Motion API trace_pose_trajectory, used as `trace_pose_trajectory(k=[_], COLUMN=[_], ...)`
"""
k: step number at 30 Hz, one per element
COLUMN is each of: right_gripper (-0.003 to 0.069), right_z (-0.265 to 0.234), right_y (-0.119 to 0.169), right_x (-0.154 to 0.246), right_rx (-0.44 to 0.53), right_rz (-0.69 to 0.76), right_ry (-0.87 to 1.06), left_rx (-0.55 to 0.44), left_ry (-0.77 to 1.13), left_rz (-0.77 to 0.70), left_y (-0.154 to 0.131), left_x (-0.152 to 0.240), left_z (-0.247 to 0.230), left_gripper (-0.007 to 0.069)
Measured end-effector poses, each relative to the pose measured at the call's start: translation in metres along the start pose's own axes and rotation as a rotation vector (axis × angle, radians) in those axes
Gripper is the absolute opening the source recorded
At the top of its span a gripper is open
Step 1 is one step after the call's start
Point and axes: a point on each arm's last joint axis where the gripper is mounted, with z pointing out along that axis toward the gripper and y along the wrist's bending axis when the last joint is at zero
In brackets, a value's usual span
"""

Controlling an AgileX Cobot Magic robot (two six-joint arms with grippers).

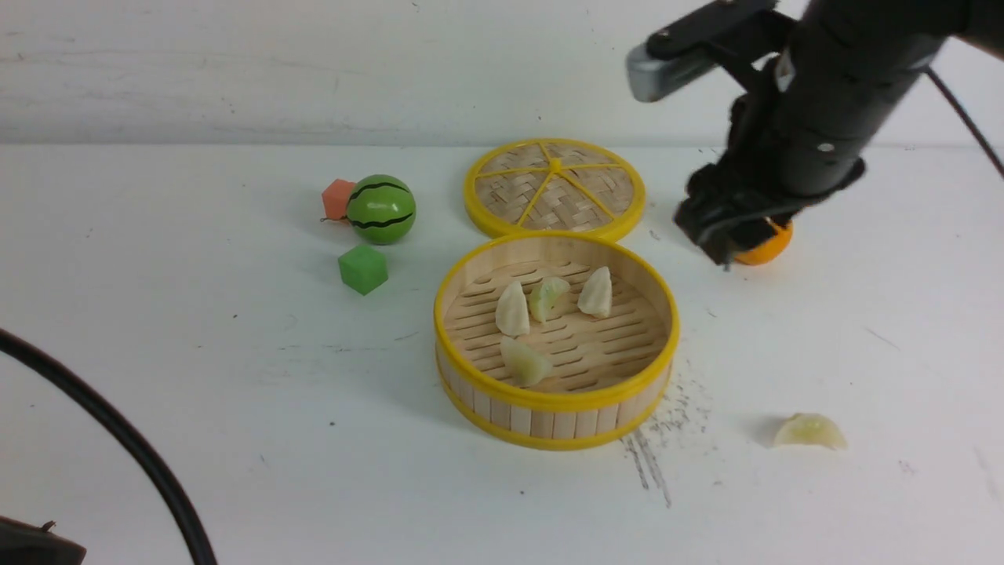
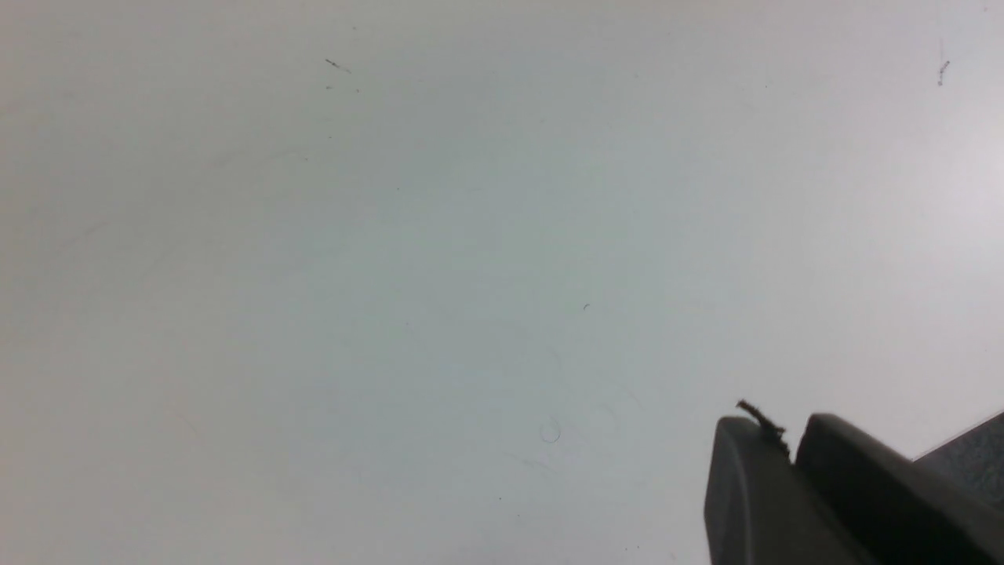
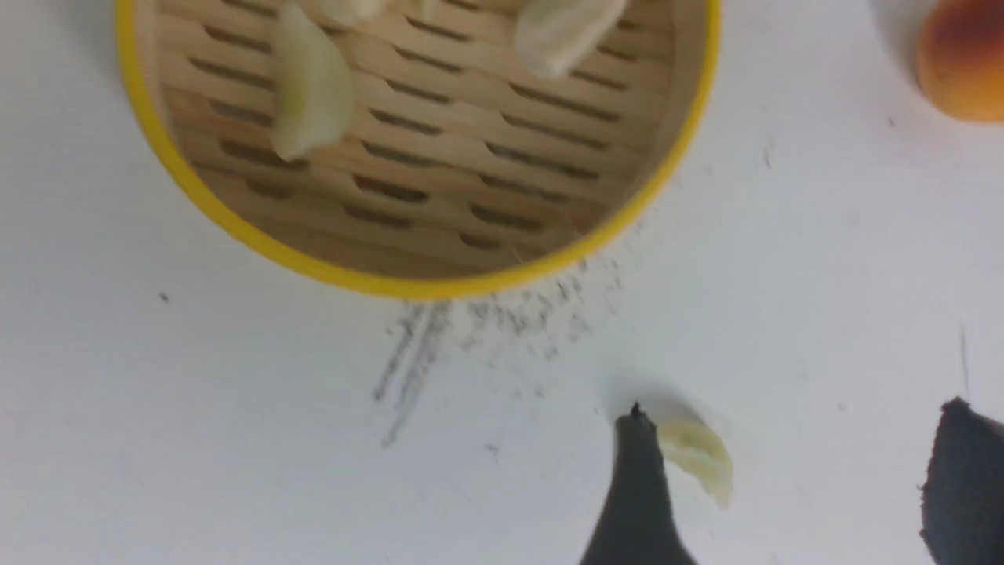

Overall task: Put the dumplings into the steamer on the white table.
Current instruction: 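Reach for and grasp a dumpling lying on the table beside the steamer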

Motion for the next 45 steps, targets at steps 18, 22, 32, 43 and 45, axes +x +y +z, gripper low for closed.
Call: trace_pose_trajectory(k=[18,22,32,43,45], right_gripper=[0.0460,0.0460,0.0451,0.0204,0.0209], right_z=[0.124,0.146,0.182,0.189,0.183], right_y=[-0.065,-0.063,-0.064,-0.063,-0.061], right_x=[0.091,0.091,0.087,0.090,0.088], right_rx=[-0.066,-0.098,-0.087,-0.103,-0.117], right_rz=[0.167,0.075,-0.040,-0.036,-0.022], right_ry=[0.174,0.184,0.121,0.154,0.167], left_rx=[0.000,0.000,0.000,0.001,0.001], left_ry=[-0.001,-0.001,-0.001,-0.006,-0.007], left_rz=[0.003,0.003,0.003,0.003,0.003], left_y=[0.000,0.000,0.000,0.000,0.000], left_x=[0.000,0.000,0.000,-0.001,-0.001], left_z=[0.000,0.000,0.000,0.000,0.000], left_gripper=[0.0087,0.0091,0.0091,0.0093,0.0096])
